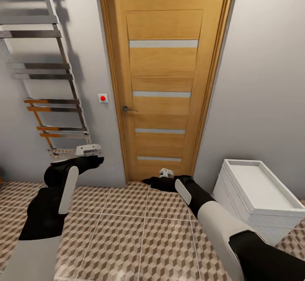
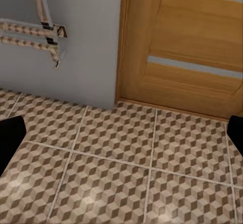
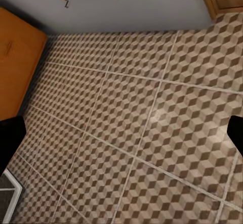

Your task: Take the four mousetraps from the cabinet in the bathroom and place them on the bathroom floor. Make sure all four end up on the same floor surface, and ensure that at least two of them are either under or directly next to the same bathroom sink.

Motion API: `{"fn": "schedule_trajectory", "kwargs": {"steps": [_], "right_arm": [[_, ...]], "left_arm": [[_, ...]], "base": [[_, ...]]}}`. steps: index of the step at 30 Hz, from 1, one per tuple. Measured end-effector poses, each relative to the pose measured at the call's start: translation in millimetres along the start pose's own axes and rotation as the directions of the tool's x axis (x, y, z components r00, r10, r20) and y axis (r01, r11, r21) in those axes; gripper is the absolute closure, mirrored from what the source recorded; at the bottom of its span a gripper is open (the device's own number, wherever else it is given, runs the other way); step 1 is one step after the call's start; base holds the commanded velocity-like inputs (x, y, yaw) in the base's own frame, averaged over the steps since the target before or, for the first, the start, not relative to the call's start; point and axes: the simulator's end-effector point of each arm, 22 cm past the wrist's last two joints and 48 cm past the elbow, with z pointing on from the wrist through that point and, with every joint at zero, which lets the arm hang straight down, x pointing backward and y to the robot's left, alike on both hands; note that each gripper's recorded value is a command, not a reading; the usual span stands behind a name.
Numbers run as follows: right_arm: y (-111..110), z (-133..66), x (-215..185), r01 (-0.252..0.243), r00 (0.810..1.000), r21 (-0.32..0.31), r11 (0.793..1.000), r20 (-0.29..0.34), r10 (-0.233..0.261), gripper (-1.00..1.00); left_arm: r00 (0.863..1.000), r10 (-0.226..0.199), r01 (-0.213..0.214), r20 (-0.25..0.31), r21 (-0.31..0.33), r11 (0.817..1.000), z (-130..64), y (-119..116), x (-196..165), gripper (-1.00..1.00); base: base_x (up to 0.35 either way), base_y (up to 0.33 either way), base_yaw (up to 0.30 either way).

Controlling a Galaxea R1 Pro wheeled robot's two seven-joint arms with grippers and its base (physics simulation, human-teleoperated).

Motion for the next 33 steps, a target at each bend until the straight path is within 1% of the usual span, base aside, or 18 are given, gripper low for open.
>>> {"fn": "schedule_trajectory", "kwargs": {"steps": [23,33], "right_arm": [[-7.1,6.2,8.3,-0.013,1.000,0.004,1.000,-0.016,0.013,-1.00],[-9.9,8.7,12.6,-0.018,1.000,0.005,1.000,-0.023,0.019,-1.00]], "left_arm": [[1.000,0.001,-0.001,-0.019,-0.004,1.000,7.9,0.3,8.6,-1.00],[1.000,0.001,-0.001,-0.026,-0.003,1.000,11.0,0.1,12.0,-1.00]], "base": [[0.003,0.000,0.263],[0.101,0.000,0.263]]}}
